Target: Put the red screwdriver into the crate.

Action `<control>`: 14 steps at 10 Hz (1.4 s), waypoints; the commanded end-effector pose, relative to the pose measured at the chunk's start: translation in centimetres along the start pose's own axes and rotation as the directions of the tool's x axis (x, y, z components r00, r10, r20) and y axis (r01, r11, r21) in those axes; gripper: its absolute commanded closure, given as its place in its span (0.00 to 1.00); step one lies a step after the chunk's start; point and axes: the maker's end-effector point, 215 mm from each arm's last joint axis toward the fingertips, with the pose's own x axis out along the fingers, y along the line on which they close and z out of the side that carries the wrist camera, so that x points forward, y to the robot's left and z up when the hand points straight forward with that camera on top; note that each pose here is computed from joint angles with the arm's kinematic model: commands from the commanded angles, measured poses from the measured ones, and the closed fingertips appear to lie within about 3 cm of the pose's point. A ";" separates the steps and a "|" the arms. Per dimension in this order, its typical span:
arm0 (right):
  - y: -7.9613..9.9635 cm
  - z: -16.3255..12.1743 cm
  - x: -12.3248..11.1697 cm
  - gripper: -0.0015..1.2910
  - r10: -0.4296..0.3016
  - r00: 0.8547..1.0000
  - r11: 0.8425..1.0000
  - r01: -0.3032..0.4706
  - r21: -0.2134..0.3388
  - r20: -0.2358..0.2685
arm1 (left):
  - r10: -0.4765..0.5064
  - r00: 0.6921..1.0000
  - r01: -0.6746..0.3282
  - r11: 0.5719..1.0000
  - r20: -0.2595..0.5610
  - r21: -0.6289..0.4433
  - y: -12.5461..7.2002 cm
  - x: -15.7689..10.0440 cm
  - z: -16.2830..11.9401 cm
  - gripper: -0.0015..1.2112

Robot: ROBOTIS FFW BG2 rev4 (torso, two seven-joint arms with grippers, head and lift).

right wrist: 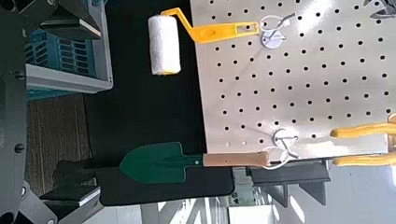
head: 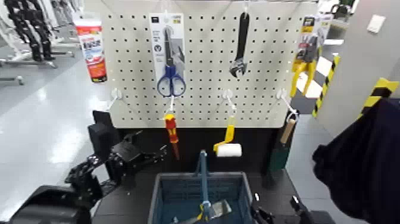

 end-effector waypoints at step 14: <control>0.2 0.1 0.1 0.11 0.002 1.000 1.000 -0.002 0.012 0.009 | -0.099 0.995 0.099 0.995 0.021 -0.020 -2.7 6.0 0.8 0.99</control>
